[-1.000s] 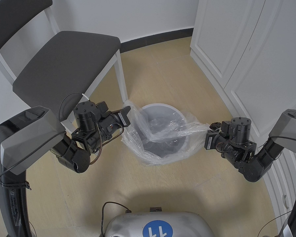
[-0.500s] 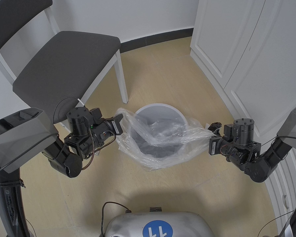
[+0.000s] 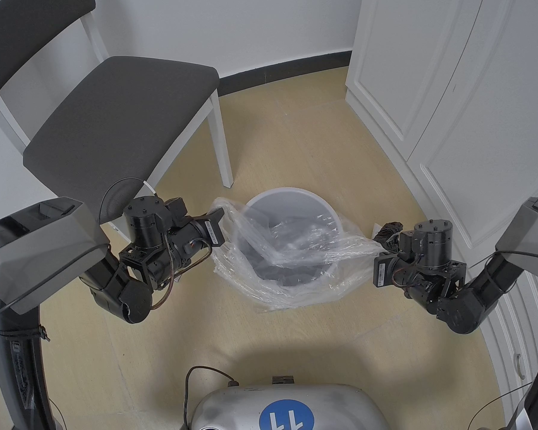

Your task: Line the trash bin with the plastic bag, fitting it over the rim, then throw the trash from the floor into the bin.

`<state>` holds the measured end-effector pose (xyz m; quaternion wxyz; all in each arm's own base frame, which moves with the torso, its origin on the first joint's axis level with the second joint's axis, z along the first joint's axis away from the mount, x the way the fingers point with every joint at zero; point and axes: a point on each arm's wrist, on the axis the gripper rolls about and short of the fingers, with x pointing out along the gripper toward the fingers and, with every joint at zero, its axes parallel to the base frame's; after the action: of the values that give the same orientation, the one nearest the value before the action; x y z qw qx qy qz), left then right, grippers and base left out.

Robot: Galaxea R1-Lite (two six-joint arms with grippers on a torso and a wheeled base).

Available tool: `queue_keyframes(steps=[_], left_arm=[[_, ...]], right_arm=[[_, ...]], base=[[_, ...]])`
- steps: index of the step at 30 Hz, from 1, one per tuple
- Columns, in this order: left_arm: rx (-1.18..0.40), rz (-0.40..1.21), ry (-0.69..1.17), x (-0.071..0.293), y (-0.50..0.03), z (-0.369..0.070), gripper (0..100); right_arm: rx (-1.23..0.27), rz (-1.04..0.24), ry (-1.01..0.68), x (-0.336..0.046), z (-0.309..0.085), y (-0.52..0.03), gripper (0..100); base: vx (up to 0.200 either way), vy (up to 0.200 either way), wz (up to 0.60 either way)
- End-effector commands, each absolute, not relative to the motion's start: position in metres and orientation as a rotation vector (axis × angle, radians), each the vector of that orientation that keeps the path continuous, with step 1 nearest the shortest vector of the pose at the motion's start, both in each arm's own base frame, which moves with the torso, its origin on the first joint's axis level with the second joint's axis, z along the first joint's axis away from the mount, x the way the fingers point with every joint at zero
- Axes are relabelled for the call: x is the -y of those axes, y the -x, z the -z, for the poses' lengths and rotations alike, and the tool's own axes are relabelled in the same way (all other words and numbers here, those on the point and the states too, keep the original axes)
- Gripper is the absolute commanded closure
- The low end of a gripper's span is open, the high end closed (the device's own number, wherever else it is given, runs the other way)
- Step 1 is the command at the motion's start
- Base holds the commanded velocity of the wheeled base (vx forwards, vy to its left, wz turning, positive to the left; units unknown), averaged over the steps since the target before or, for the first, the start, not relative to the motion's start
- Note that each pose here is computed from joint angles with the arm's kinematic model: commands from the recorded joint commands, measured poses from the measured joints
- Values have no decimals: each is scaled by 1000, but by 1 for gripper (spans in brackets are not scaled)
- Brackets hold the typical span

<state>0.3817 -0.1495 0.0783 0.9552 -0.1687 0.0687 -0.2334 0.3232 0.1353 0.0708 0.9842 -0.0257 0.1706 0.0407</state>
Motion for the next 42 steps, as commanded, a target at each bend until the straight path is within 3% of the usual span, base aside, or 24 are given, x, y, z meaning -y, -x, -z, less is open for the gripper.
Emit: queue_keyframes(steps=[1,7,18,29,42], left_arm=[[-119,439,339,155,-391,-70,100],[7,412,362,160,-400,-78,100],[108,395,397,170,-398,-97,100],[137,414,418,177,-389,-113,100],[119,413,448,189,-404,-73,100]], right_arm=[[-348,-75,35,-156,-42,-343,100],[-169,-66,-92,-180,-26,-366,100],[96,-76,-222,-185,-56,-385,100],[179,-74,-277,-177,-95,-380,100],[161,-101,-297,-183,-67,-384,100]], base=[[0,0,0],[0,0,0],[0,0,0],[0,0,0],[0,0,0]])
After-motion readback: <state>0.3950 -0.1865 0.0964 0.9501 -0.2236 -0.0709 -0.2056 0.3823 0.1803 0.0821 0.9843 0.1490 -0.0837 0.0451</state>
